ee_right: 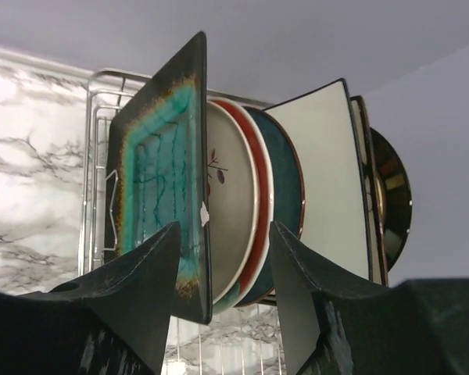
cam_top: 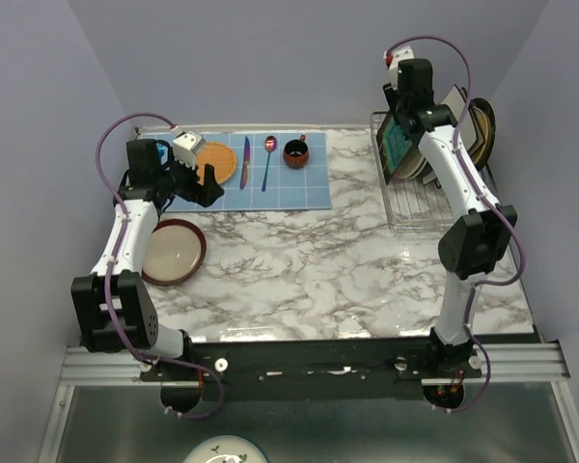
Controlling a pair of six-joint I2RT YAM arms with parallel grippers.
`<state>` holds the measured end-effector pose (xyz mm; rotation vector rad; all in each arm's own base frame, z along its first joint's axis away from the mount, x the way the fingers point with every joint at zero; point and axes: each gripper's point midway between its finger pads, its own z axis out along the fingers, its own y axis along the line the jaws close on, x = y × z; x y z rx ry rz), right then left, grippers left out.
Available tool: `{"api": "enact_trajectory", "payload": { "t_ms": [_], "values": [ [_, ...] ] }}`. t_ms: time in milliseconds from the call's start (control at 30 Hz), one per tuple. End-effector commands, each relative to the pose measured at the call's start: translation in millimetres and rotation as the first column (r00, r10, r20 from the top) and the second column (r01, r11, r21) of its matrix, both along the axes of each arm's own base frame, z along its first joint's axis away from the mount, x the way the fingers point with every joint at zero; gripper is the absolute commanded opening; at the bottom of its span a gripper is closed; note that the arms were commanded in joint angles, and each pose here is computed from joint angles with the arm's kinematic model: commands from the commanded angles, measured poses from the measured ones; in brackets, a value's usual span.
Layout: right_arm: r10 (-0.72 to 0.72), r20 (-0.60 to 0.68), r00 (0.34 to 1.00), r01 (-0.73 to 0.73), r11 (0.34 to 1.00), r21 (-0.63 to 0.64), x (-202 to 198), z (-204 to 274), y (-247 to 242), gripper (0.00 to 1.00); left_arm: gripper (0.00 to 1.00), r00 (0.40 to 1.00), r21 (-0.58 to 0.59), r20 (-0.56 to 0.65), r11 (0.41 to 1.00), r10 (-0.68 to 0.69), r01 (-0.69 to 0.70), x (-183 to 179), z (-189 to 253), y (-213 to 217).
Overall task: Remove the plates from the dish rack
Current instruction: Place the plate at the center of the board, then unload the plate from the dish rack.
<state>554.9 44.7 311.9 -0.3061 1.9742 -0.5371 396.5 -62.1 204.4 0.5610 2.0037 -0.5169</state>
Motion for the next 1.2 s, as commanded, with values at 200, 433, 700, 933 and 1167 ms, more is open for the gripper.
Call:
{"api": "enact_trajectory", "payload": {
  "t_ms": [200, 433, 700, 933, 1167],
  "values": [
    [-0.035, -0.111, 0.993, 0.03, 0.998, -0.05, 14.0, -40.7, -23.9, 0.55, 0.94, 0.999, 0.032, 0.028, 0.999, 0.021, -0.021, 13.9, -1.7, 5.1],
    [-0.021, -0.149, 0.989, 0.017, 1.0, -0.025, 18.6, -62.4, -25.1, 0.54, 0.94, 0.999, 0.024, 0.026, 1.0, 0.019, -0.02, 13.0, -3.2, 3.5],
    [0.016, -0.184, 0.983, -0.007, 0.999, 0.052, 20.5, -82.7, -14.1, 0.53, 0.94, 0.999, 0.035, 0.022, 0.999, 0.028, -0.029, 11.4, -5.9, 5.5],
    [0.033, -0.208, 0.978, -0.017, 0.997, 0.075, 22.7, -97.1, -8.9, 0.49, 0.94, 0.999, 0.051, 0.014, 0.998, 0.035, -0.035, 9.9, -10.5, 8.0],
    [0.025, -0.208, 0.978, -0.006, 0.996, 0.091, 25.9, -99.9, -14.8, 0.46, 0.94, 0.999, 0.06, 0.012, 0.998, 0.036, -0.036, 7.7, -14.0, 9.0]
  ]
}}
